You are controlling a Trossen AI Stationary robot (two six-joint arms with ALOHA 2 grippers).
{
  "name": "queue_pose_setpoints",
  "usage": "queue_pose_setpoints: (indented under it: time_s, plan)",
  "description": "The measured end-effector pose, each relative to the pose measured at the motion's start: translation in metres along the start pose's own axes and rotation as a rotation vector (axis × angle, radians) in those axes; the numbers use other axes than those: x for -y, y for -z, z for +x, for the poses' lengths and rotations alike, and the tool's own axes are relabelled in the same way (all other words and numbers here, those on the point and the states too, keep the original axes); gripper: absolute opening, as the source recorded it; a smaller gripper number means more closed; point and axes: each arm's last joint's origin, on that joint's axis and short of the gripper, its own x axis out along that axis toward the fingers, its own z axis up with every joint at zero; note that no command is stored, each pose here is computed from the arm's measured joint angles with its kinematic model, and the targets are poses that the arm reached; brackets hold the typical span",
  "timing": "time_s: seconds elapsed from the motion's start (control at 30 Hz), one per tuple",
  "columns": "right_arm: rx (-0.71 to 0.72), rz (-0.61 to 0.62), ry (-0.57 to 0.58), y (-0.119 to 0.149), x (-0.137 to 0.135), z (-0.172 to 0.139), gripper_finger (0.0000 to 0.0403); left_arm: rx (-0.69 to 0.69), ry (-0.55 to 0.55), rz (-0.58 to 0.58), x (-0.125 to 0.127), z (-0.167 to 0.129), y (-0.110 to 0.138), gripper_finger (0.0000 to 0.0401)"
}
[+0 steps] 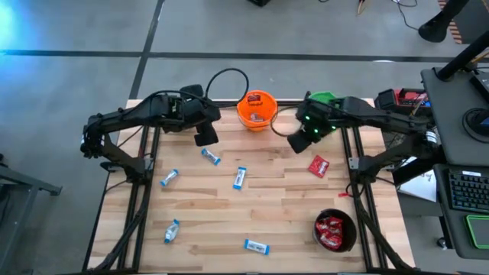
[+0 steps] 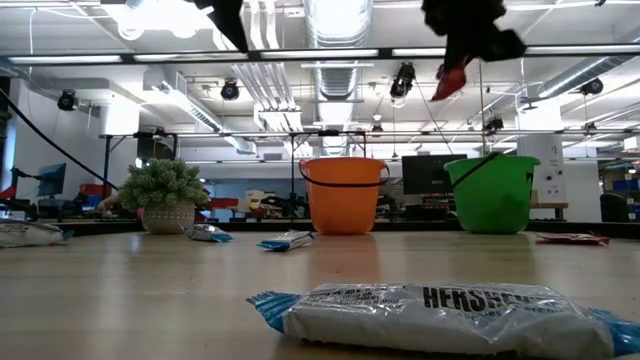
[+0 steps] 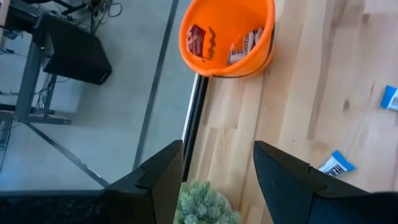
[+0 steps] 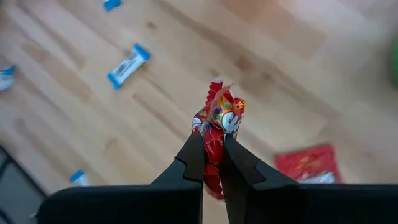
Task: Organize candy in baskets
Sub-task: Put the red chocolate into the black bucket
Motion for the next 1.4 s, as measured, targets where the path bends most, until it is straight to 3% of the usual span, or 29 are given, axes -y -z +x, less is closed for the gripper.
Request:
queue_pose_setpoints:
  time_s: [0.37,0.77,1.2,1.4]
  plan:
    - [-0.065,0.059,-0.090,0.054,-0.032,-0.020,0.0015,-0.040,0.007,0.026,0.001,0.000,0.004,0.0178]
    - [-0.265,0.122,0.044,0.123,-0.064,-0.010,0.0015,-0.093,0.007,0.053,0.001,0.000,0.010,0.0178]
    - [-0.374,0.274,0.155,0.215,-0.093,-0.004,0.0015,-0.095,0.007,0.051,0.001,0.000,0.010,0.0178]
    - [-0.387,0.277,0.182,0.239,-0.101,0.004,0.0015,-0.095,0.008,0.051,0.001,0.000,0.010,0.0178]
